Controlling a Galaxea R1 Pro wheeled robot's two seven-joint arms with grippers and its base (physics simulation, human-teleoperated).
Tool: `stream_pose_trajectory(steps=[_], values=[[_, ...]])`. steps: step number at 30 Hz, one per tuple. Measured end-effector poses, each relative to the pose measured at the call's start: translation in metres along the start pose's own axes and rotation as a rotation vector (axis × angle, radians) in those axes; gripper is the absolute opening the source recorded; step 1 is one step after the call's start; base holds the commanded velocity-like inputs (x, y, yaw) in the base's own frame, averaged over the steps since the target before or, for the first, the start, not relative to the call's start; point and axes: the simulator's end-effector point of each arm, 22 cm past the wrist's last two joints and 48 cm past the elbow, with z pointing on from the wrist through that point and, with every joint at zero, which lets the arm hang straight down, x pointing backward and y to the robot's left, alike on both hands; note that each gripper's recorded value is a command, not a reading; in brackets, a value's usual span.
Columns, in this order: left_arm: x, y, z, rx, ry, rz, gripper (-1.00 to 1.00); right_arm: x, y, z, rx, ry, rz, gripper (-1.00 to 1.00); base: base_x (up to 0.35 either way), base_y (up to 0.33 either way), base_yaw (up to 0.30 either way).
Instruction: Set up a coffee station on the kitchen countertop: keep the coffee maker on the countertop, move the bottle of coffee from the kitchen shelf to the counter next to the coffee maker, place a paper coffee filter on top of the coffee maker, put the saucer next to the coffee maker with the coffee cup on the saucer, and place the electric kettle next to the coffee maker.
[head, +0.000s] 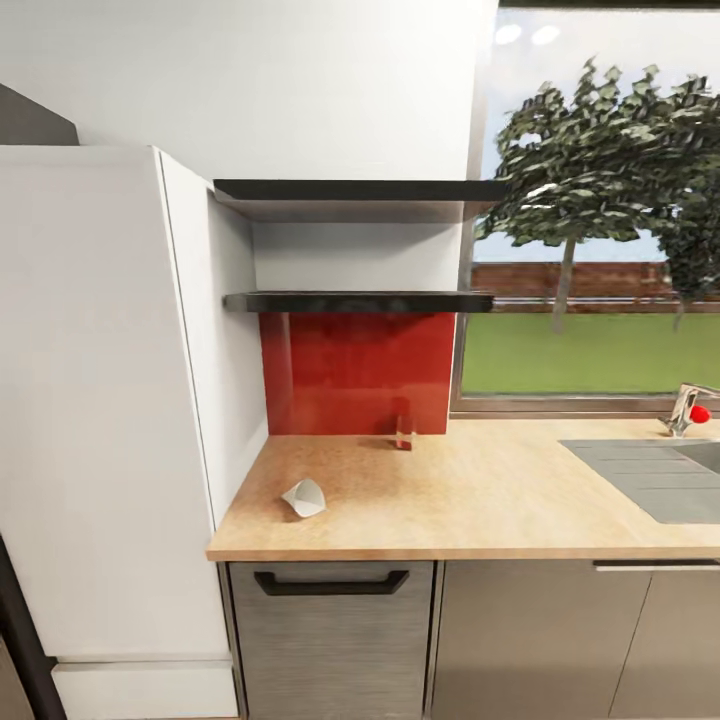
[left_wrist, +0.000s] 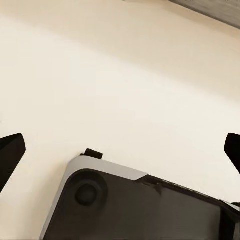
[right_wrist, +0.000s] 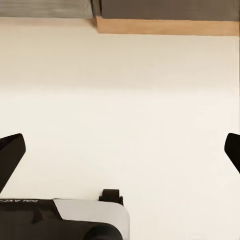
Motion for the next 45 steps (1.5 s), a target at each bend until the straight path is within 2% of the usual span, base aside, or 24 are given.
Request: stream_pose_trajectory(steps=[2, 4, 6, 10, 12, 13, 16, 19, 22, 23, 24, 25, 28, 30, 31, 32, 33, 38, 43, 45], values=[[0.000, 0.000, 0.000, 0.001, 0.001, 0.001, 1.00, -0.027, 0.004, 0.002, 0.007, -0.054, 0.002, 1.00, -0.006, 0.004, 0.000], [0.000, -0.001, 0.000, 0.003, 0.001, 0.006, 1.00, -0.068, 0.020, 0.003, 0.009, -0.115, 0.000, 1.00, -0.003, 0.002, 0.000], [0.000, -0.002, 0.000, 0.005, 0.001, 0.008, 1.00, -0.101, 0.031, 0.000, 0.018, -0.136, 0.006, 1.00, -0.001, 0.001, 0.000], [0.000, -0.002, 0.000, 0.005, 0.000, 0.009, 1.00, -0.177, 0.027, -0.020, 0.065, -0.215, 0.031, 1.00, 0.000, 0.000, 0.000], [0.000, -0.002, 0.000, 0.005, -0.001, 0.009, 1.00, -0.223, 0.024, -0.041, 0.090, -0.285, 0.053, 1.00, 0.000, 0.000, 0.000], [0.001, -0.002, 0.000, 0.005, 0.000, 0.009, 1.00, -0.249, 0.011, -0.055, 0.118, -0.331, 0.052, 1.00, 0.000, 0.000, 0.000], [0.000, -0.002, 0.000, 0.005, 0.000, 0.009, 1.00, -0.293, 0.001, -0.082, 0.143, -0.424, 0.030, 1.00, 0.000, 0.000, 0.000], [0.000, -0.003, 0.000, 0.007, 0.000, 0.009, 1.00, -0.342, 0.016, -0.114, 0.121, -0.538, -0.037, 1.00, 0.000, 0.000, 0.000], [-0.001, -0.003, 0.000, 0.007, -0.003, 0.009, 1.00, -0.384, 0.024, -0.151, 0.121, -0.641, -0.077, 1.00, 0.000, 0.000, 0.000], [-0.001, -0.002, 0.000, 0.005, -0.003, 0.006, 1.00, -0.401, 0.028, -0.171, 0.120, -0.681, -0.086, 1.00, 0.000, 0.000, 0.000], [-0.001, -0.001, 0.000, 0.003, -0.004, 0.002, 1.00, -0.421, 0.037, -0.199, 0.109, -0.717, -0.089, 1.00, 0.000, 0.000, 0.000], [-0.001, -0.001, 0.000, 0.001, -0.005, -0.001, 1.00, -0.439, 0.053, -0.233, 0.079, -0.724, -0.077, 1.00, 0.000, 0.000, 0.000], [-0.002, -0.001, 0.000, 0.001, -0.006, -0.002, 1.00, -0.471, 0.057, -0.268, 0.080, -0.739, -0.052, 1.00, 0.000, 0.000, 0.000], [-0.002, 0.000, 0.000, 0.001, -0.006, -0.002, 1.00, -0.494, 0.057, -0.284, 0.076, -0.734, -0.035, 1.00, 0.000, 0.000, 0.000], [-0.002, -0.001, 0.000, 0.001, -0.007, -0.002, 1.00, -0.512, 0.062, -0.298, 0.045, -0.738, -0.014, 1.00, 0.000, 0.000, 0.000], [-0.004, -0.002, 0.001, 0.003, -0.009, -0.003, 1.00, -0.547, 0.075, -0.315, -0.022, -0.740, 0.015, 1.00, 0.000, 0.000, 0.000], [-0.004, -0.002, 0.001, 0.003, -0.010, -0.004, 1.00, -0.562, 0.077, -0.324, -0.031, -0.753, 0.017, 1.00, 0.000, 0.000, 0.000], [-0.004, -0.002, 0.001, 0.003, -0.011, -0.006, 1.00, -0.616, 0.107, -0.320, -0.122, -0.724, 0.007, 1.00, 0.000, 0.000, 0.000], [-0.004, -0.001, 0.001, 0.000, -0.011, -0.009, 1.00, -0.647, 0.148, -0.310, -0.270, -0.665, 0.015, 1.00, 0.000, 0.000, 0.000], [-0.004, -0.001, 0.001, 0.000, -0.011, -0.010, 1.00, -0.650, 0.176, -0.311, -0.385, -0.637, -0.006, 1.00, 0.000, 0.000, 0.000]])
